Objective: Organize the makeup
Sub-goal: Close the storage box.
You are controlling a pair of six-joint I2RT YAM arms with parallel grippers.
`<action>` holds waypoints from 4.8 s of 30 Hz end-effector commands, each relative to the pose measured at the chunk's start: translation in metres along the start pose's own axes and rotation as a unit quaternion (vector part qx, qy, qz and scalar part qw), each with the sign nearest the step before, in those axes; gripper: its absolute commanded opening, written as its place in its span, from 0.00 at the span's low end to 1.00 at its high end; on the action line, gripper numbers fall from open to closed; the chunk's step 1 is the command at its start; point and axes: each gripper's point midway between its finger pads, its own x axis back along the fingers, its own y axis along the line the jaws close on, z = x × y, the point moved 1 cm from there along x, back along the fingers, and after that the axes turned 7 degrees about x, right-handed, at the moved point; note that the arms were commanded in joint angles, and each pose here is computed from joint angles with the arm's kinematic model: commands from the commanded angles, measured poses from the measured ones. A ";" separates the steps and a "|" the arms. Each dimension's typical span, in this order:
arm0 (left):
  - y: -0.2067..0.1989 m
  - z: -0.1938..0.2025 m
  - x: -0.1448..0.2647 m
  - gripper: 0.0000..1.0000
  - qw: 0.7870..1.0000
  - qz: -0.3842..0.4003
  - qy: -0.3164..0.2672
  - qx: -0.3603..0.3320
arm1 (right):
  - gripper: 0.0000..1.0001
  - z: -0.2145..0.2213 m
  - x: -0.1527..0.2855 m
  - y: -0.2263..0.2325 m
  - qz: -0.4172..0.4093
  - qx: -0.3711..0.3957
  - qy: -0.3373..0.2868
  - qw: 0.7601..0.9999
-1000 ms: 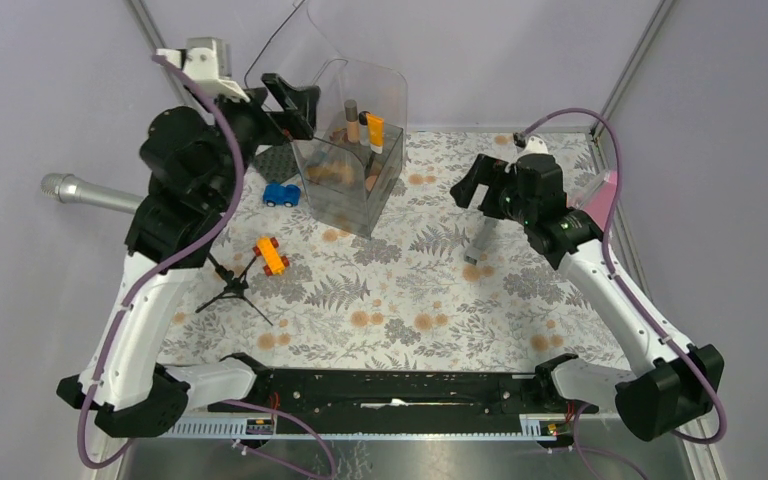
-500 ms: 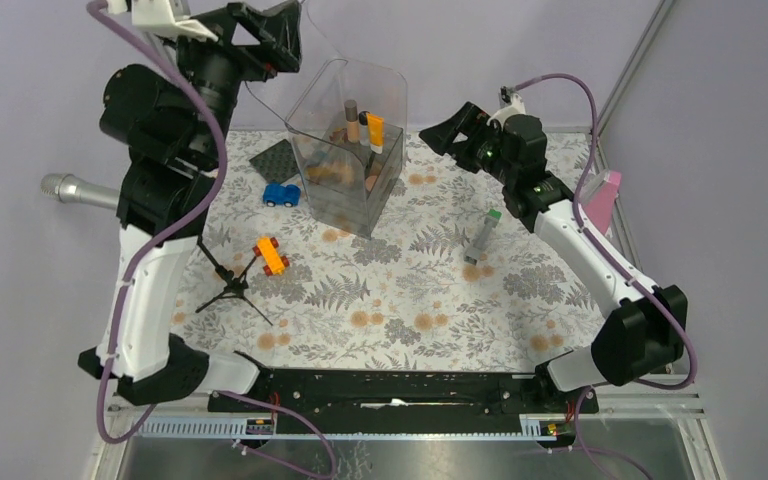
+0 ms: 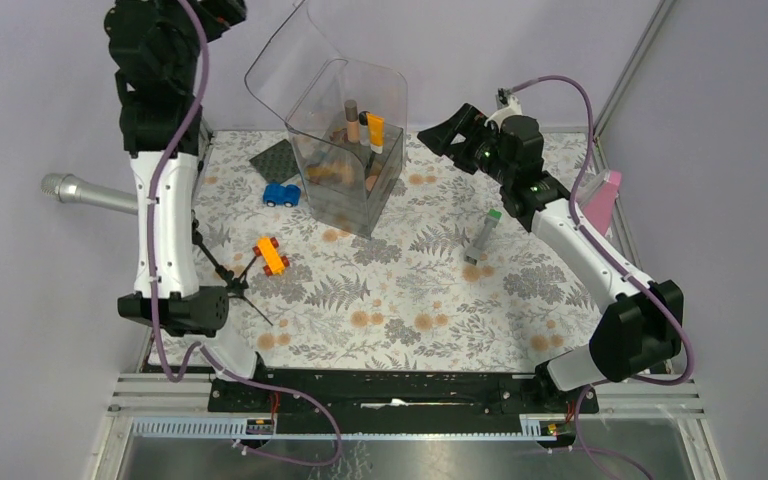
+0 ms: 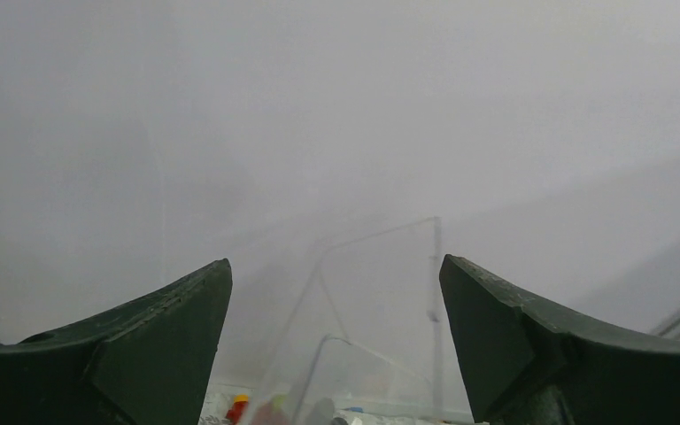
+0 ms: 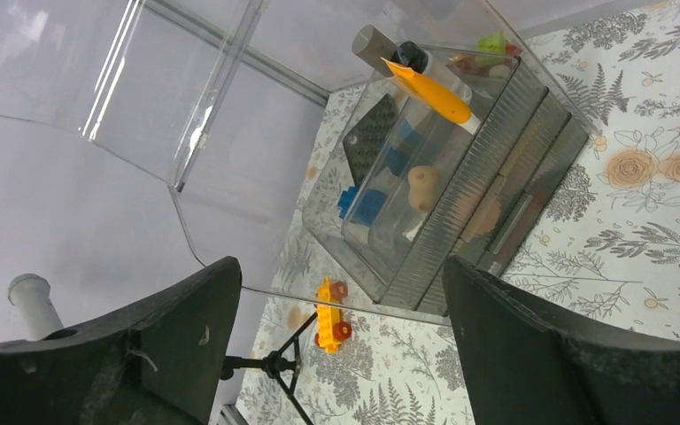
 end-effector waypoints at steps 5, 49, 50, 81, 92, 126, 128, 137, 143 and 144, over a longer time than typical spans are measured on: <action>0.037 -0.010 -0.020 0.93 0.996 0.040 0.016 0.081 | 0.90 -0.009 0.004 0.013 -0.023 0.020 -0.016 0.999; 0.037 0.113 -0.004 0.88 0.962 0.152 0.210 0.092 | 0.87 -0.027 -0.133 0.096 -0.105 -0.006 0.023 0.994; 0.035 0.115 -0.004 0.88 0.961 0.155 0.212 0.092 | 0.87 -0.029 -0.132 0.096 -0.105 -0.006 0.022 0.994; 0.027 0.124 0.012 0.93 0.962 0.152 0.211 0.082 | 0.91 -0.029 -0.082 0.071 -0.055 0.008 -0.033 0.998; 0.036 0.142 0.029 0.94 0.960 0.150 0.224 0.082 | 0.93 0.020 -0.083 0.026 -0.066 -0.029 -0.032 0.997; 0.058 0.153 0.042 0.97 0.969 0.111 0.217 0.047 | 0.93 0.122 -0.106 -0.073 0.004 -0.077 0.015 0.997; 0.058 0.154 0.042 0.98 0.969 0.109 0.217 0.046 | 0.93 0.125 -0.104 -0.077 0.012 -0.077 0.018 0.997; 0.066 0.155 0.043 0.99 0.971 0.084 0.218 0.039 | 0.94 0.136 -0.080 -0.099 0.065 -0.040 0.043 0.996; 0.061 0.149 0.047 0.99 0.975 0.054 0.217 0.001 | 0.97 0.140 -0.034 -0.112 0.100 -0.003 0.084 0.991; 0.055 0.149 0.050 0.99 0.974 0.056 0.218 -0.002 | 0.97 0.139 -0.025 -0.114 0.107 0.007 0.088 0.990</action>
